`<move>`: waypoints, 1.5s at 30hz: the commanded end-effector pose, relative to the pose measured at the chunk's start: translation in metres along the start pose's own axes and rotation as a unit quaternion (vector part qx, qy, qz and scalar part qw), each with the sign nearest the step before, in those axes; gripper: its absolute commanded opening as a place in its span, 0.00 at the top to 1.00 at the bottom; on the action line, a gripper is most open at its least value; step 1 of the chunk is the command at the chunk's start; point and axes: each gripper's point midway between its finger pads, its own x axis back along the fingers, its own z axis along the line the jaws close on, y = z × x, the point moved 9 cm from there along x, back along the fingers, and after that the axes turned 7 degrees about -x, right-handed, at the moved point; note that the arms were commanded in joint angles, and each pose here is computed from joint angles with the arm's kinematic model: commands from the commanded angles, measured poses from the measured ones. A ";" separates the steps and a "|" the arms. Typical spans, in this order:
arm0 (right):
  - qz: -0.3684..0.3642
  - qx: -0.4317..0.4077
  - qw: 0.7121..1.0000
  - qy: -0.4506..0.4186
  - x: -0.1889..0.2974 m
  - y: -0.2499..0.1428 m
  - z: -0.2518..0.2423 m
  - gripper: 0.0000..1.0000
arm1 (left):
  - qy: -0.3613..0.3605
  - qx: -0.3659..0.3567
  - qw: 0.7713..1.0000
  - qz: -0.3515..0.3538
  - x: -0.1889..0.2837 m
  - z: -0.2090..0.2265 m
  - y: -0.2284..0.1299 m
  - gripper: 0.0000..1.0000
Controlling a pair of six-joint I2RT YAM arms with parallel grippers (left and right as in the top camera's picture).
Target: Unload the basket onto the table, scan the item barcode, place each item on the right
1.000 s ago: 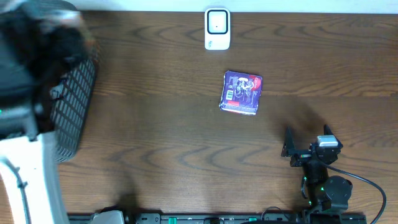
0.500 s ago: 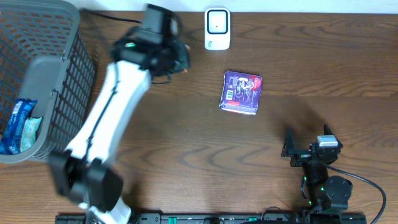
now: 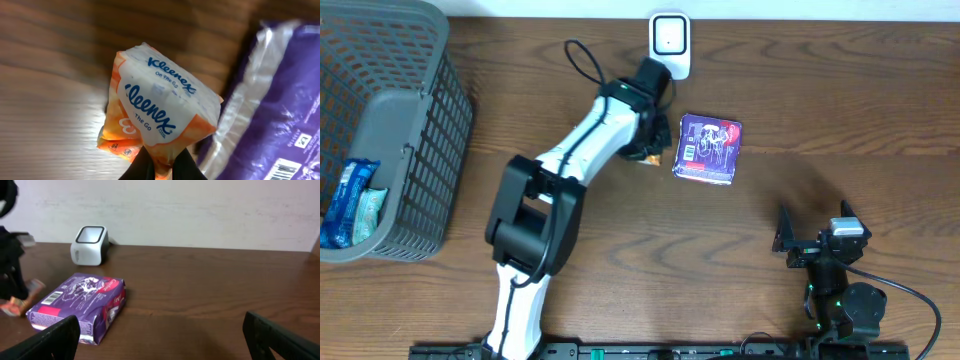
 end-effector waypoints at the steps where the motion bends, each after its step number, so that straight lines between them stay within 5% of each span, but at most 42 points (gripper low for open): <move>1: 0.000 0.007 1.000 0.001 0.000 -0.001 0.000 0.01 | -0.018 0.009 1.000 0.007 -0.003 -0.016 -0.009 0.93; 6: 0.000 0.007 1.000 0.001 0.000 -0.001 0.000 0.01 | -0.032 0.002 0.999 -0.004 -0.005 -0.033 -0.014 0.89; 12: 0.000 0.007 1.000 0.001 0.000 -0.001 0.000 0.01 | -0.048 0.016 0.999 -0.018 -0.006 -0.045 -0.015 0.49; 21: 0.000 0.007 1.000 0.001 0.000 -0.001 0.000 0.01 | -0.074 0.007 0.997 -0.034 0.007 -0.045 -0.002 0.46; 26: 0.000 0.007 1.000 0.001 0.000 -0.001 0.000 0.01 | -0.090 -0.011 0.992 -0.084 0.058 -0.031 0.019 0.46; 31: 0.000 0.007 1.000 0.001 0.000 -0.001 0.000 0.01 | -0.100 0.018 0.984 -0.144 0.120 0.005 0.038 0.46; 37: 0.000 0.007 1.000 0.001 0.000 -0.001 0.000 0.01 | -0.075 0.060 0.987 -0.127 0.139 0.039 0.035 0.90; 45: 0.000 0.007 1.000 0.001 0.000 -0.001 0.000 0.01 | -0.056 0.016 0.997 -0.043 0.073 0.004 0.007 0.92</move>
